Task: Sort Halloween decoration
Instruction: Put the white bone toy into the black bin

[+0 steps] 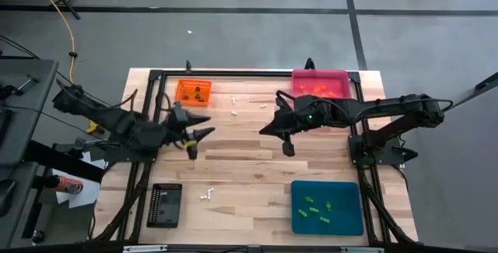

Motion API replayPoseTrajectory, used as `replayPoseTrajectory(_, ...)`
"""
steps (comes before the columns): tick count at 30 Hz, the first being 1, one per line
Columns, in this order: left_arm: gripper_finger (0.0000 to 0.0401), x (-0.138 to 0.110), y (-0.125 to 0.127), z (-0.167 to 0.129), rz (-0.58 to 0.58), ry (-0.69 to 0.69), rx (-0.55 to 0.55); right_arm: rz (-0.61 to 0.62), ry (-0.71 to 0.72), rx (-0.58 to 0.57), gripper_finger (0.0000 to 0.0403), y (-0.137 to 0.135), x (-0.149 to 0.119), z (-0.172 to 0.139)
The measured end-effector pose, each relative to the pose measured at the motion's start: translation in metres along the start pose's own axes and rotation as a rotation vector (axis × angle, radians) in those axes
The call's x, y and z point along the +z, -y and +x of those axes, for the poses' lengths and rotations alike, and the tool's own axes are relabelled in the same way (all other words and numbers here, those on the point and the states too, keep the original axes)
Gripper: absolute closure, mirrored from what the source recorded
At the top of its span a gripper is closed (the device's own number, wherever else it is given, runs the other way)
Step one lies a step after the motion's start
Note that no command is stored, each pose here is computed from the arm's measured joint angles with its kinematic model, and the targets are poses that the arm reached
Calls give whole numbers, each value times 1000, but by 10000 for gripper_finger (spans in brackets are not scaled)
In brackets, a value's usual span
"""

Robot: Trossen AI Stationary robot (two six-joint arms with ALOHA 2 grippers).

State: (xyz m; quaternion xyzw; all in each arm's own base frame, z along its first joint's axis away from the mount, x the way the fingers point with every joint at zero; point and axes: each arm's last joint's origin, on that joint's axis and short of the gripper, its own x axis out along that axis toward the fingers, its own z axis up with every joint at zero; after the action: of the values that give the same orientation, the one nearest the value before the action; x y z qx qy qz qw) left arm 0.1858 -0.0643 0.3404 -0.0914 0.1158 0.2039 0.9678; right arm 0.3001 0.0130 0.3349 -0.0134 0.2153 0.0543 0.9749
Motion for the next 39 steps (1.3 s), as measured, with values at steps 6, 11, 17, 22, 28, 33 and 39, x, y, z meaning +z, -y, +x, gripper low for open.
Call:
replayPoseTrajectory(6, 240, -18, -3, 29, -44, 121, -212, 12, -1, -6, 403, -4, 0, 0)
replayPoseTrajectory(11, 248, -30, -8, 39, -88, 182, -222, 22, 66, -10, 403, -4, 7, 0)
replayPoseTrajectory(17, 257, -29, -12, 42, -36, 195, -197, 22, 332, -24, 403, -3, 6, 7)
replayPoseTrajectory(22, 258, -28, -15, 44, -29, 200, -179, 138, 473, -104, 403, -5, -32, 11)
replayPoseTrajectory(28, 258, -27, -18, 46, 5, 204, -168, 335, 513, -186, 403, -8, -65, -5)
replayPoseTrajectory(33, 258, -28, -21, 58, 23, 184, -226, 360, 507, -178, 403, -8, -66, -9)
replayPoseTrajectory(39, 259, -36, -17, 79, -8, 152, -262, 332, 439, -205, 403, -4, -66, -7)
